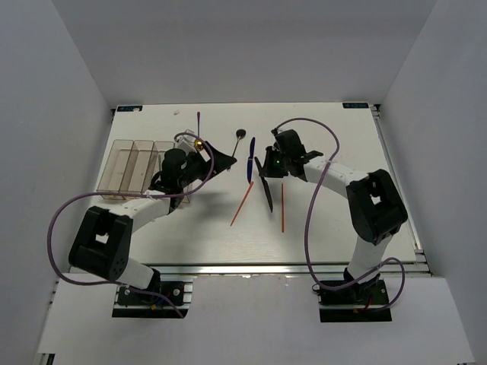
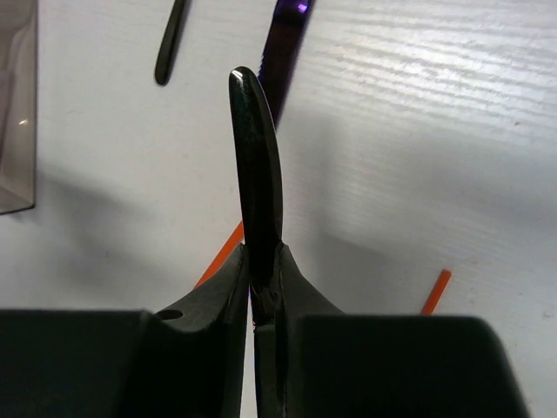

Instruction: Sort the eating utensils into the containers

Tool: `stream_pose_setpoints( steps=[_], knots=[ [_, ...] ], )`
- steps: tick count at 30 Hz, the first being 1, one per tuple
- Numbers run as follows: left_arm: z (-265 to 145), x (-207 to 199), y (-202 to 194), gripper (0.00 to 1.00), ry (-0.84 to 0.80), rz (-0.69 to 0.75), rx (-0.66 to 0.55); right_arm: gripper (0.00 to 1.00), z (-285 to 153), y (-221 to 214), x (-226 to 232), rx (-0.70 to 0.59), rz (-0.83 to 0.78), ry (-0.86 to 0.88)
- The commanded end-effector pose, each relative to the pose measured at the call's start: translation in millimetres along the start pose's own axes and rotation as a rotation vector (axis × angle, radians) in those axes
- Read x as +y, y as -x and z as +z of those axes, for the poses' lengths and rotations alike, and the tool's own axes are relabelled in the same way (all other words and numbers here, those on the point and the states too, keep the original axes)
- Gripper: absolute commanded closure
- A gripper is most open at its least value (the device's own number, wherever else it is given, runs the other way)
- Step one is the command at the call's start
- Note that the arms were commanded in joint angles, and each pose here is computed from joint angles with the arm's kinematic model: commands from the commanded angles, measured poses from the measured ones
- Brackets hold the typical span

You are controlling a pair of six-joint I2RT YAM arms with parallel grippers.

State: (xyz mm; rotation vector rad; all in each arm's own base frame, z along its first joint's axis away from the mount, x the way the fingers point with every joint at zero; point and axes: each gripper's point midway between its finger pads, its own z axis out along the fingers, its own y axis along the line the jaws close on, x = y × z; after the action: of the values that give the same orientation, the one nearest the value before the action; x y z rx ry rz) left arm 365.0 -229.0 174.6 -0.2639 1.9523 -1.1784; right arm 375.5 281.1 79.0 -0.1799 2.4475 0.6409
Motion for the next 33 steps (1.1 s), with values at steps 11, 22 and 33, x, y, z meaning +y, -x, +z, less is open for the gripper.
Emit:
stream_pose_setpoints(
  steps=[11, 22, 33],
  knots=[
    [29.3, -24.4, -0.2, 0.04, -0.12, -0.057, -0.022, 1.0, -58.9, 12.4, 85.4, -0.08, -0.072, 0.26],
    [30.2, -24.5, -9.9, 0.16, -0.142, -0.089, 0.003, 1.0, -69.1, 14.2, 116.3, -0.103, -0.098, 0.293],
    [30.0, -20.6, -18.4, 0.27, -0.139, -0.092, 0.03, 1.0, -77.3, 27.6, 134.4, -0.148, -0.115, 0.314]
  ],
)
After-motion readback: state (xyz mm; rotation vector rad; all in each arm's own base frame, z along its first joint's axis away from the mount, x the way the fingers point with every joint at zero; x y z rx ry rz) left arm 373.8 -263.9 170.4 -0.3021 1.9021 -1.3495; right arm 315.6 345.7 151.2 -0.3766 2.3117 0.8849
